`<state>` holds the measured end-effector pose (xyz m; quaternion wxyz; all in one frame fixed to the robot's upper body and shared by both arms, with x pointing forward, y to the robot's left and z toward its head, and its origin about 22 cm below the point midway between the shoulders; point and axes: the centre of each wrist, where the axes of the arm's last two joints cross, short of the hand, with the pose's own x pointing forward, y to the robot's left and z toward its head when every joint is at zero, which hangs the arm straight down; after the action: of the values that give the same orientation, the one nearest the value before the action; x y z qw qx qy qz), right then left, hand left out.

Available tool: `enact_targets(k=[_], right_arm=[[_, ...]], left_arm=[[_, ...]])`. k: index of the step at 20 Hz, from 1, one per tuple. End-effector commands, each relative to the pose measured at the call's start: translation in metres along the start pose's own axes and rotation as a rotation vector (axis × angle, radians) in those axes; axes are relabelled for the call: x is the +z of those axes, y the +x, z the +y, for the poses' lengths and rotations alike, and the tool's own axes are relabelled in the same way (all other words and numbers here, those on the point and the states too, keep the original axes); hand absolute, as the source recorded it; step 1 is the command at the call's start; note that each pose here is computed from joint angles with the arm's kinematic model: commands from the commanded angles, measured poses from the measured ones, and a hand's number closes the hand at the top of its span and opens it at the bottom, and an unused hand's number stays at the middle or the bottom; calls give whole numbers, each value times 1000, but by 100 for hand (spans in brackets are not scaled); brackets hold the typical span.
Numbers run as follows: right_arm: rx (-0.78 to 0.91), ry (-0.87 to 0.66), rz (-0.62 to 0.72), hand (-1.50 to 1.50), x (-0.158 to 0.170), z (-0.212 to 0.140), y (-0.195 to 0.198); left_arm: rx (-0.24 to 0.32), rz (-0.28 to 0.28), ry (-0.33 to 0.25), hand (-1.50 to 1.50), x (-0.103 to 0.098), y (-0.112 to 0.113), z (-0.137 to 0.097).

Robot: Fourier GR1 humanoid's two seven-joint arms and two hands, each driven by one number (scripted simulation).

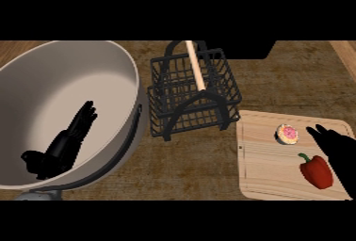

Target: Pick the bell pepper from the cutting board and place it in the tiered basket

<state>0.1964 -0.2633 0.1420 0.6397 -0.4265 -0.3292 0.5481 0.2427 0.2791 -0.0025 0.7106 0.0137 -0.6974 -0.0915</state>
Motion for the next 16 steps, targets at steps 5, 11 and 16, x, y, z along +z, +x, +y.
enact_targets(k=[5,11,16], right_arm=[[-51,15,14,-150,-31,31,-5],[-26,25,110,-150,-27,42,-19],[-52,51,102,-150,-53,54,-42]], left_arm=[[34,4,-78,0,-19,-5,-31],[39,0,-62,0,-21,-4,-37],[42,-19,-75,0,-16,-8,-52]])
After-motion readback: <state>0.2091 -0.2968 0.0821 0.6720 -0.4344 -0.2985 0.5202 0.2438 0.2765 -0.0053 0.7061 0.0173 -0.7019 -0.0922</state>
